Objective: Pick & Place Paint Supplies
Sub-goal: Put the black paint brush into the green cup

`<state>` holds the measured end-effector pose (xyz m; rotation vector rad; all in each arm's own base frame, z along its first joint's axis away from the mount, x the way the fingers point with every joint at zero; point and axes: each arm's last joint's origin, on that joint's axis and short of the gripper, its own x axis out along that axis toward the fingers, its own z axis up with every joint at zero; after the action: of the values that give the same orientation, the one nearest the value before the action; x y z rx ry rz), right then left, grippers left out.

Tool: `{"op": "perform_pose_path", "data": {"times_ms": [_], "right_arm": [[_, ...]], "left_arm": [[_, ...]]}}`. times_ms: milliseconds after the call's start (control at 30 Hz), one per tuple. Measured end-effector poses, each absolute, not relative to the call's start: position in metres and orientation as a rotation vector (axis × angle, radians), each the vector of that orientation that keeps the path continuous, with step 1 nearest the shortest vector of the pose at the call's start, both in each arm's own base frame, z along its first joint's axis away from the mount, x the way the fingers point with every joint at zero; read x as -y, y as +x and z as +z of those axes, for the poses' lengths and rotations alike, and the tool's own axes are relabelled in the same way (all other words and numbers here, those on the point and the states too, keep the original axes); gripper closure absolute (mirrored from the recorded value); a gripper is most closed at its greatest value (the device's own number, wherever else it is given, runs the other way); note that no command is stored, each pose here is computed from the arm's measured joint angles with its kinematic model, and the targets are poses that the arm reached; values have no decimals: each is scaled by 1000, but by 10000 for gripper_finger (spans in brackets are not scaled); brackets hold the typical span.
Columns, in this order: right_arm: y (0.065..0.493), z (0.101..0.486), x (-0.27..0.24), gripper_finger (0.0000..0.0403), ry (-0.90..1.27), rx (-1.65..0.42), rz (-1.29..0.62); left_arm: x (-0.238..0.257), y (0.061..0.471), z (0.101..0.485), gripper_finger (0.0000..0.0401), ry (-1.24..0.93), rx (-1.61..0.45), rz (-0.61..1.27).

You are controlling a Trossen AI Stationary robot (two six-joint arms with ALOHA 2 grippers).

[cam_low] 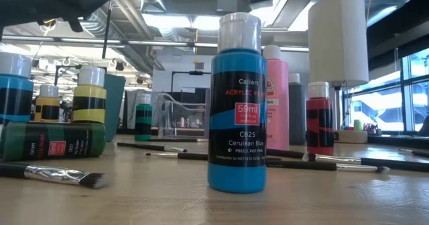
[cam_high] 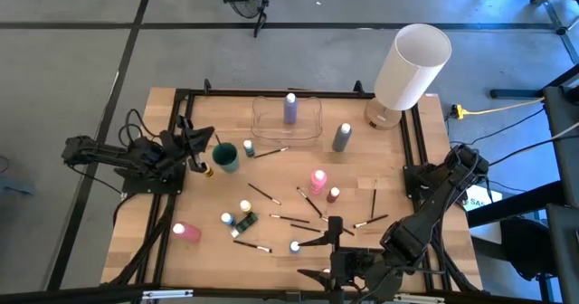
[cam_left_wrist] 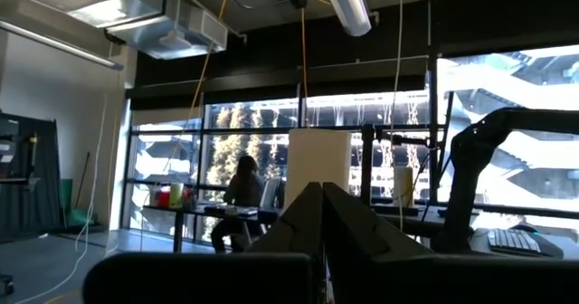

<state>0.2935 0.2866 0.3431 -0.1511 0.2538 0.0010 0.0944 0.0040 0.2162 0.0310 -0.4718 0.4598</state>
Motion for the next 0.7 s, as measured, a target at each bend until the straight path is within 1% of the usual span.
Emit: {"op": "perform_pose_path", "data": {"times_ms": [133,267,567,700], "right_arm": [[294,342,-287,139,-151,-257,0],[295,339,-288,139,-154,-268,-2],[295,337,-288,139,-149,-272,-6],[295,337,-288,139,-149,-272,-6]], "left_arm": [[-4,96,213,400,44,439,452],[-2,98,211,400,44,425,398],[-2,103,199,400,36,301,384],[-2,103,199,400,30,295,398]]}}
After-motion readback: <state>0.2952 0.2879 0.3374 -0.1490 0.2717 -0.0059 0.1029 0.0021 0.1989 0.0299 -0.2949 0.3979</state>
